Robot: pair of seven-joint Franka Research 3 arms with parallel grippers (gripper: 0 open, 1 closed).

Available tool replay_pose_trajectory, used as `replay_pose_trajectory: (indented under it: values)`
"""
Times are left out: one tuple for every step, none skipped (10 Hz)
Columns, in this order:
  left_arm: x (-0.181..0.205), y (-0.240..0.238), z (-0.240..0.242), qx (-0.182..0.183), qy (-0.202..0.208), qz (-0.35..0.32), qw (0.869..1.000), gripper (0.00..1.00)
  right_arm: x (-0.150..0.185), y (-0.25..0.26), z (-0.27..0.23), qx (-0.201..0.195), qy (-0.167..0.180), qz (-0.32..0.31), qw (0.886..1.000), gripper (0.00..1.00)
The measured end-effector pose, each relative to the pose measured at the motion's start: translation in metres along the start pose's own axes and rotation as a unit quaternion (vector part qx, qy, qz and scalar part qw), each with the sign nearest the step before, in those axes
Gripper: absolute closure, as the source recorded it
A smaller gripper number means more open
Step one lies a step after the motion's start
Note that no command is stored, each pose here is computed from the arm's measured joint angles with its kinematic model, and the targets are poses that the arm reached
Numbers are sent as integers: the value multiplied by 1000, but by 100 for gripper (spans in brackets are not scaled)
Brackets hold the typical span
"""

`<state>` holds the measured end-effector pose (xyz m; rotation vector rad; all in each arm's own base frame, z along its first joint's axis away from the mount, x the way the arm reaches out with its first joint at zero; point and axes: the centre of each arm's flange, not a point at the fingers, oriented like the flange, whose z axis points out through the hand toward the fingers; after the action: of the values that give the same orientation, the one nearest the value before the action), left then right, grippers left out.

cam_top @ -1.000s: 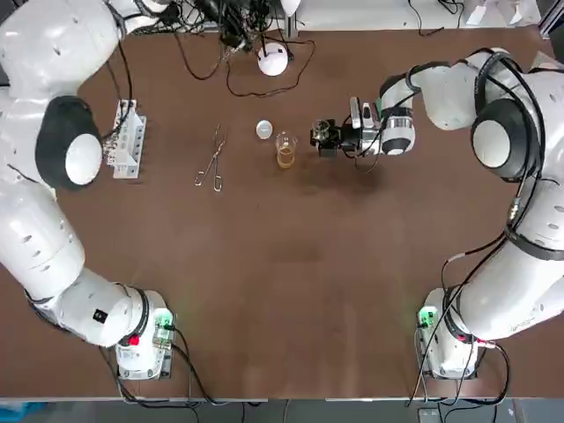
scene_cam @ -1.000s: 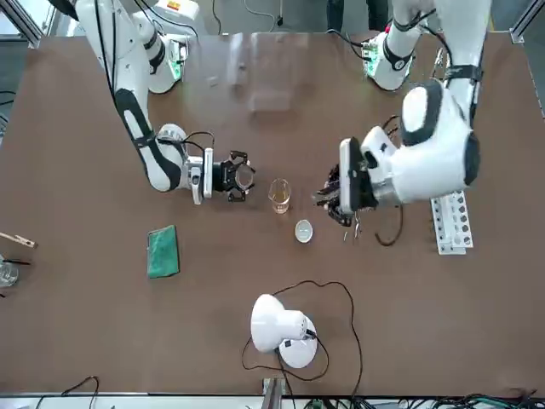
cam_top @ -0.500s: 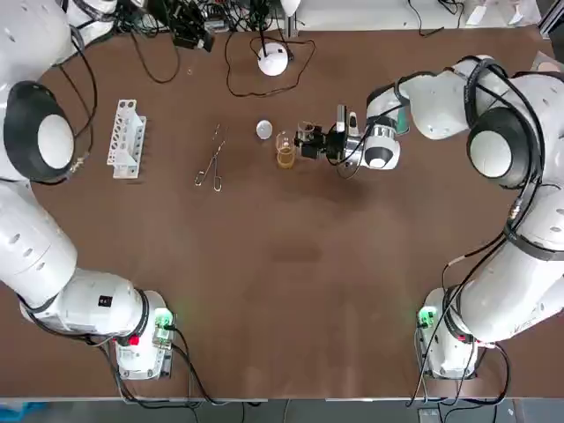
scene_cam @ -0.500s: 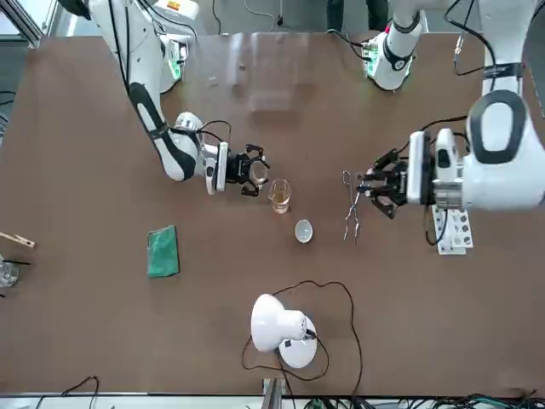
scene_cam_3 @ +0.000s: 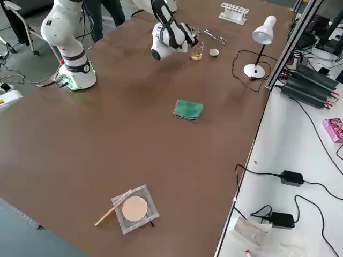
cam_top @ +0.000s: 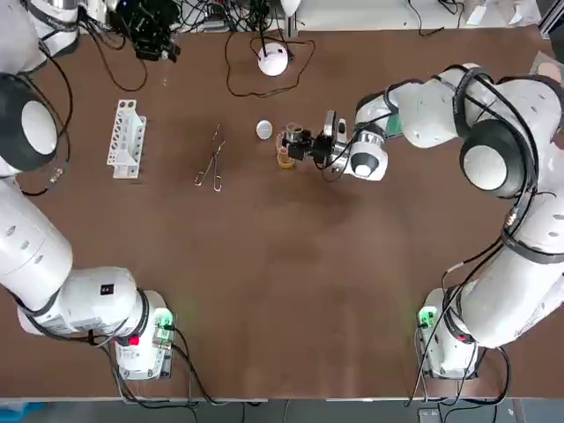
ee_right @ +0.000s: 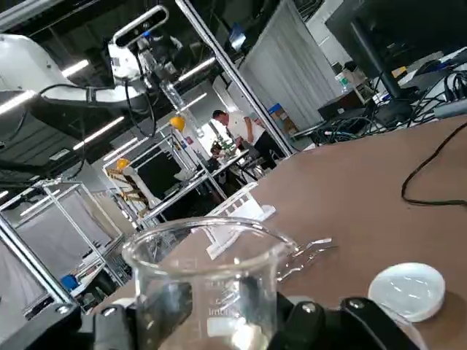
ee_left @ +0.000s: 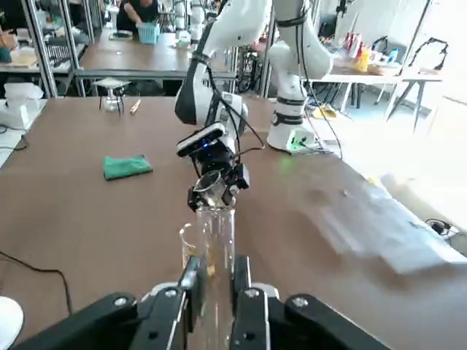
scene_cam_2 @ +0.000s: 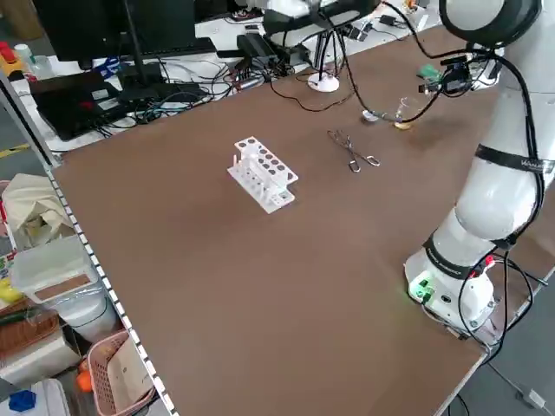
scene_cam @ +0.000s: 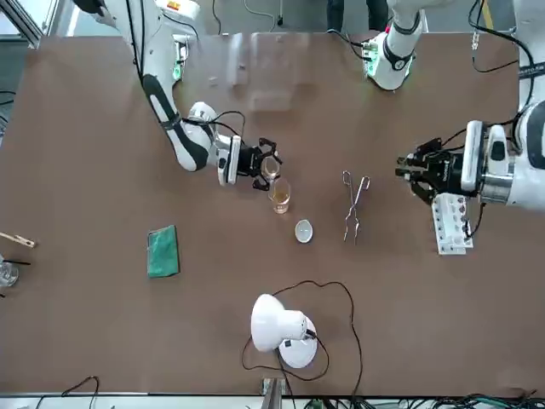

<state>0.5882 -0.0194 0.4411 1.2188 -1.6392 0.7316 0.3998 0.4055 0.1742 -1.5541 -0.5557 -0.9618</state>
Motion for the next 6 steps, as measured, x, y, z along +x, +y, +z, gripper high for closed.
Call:
replay_pose_trajectory:
  values:
    - [-16, 13, -21, 6, 14, 13, 1000, 78, -2, -8, 10, -4, 6, 9, 1000, 62]
    - [-35, 29, -45, 18, 28, 27, 999, 78, -5, -16, 17, -3, 5, 18, 1000, 62]
    - [-58, 45, -67, 29, 45, 32, 998, 78, -8, -20, 21, -3, 2, 28, 1000, 62]
    - [-83, 59, -83, 34, 68, 25, 997, 78, -10, -23, 24, -5, 1, 36, 999, 62]
    - [-109, 69, -95, 40, 87, 15, 995, 78, -14, -24, 25, -6, -1, 43, 999, 62]
    - [-131, 76, -105, 43, 106, 10, 993, 78, -18, -24, 26, -6, -2, 50, 999, 62]
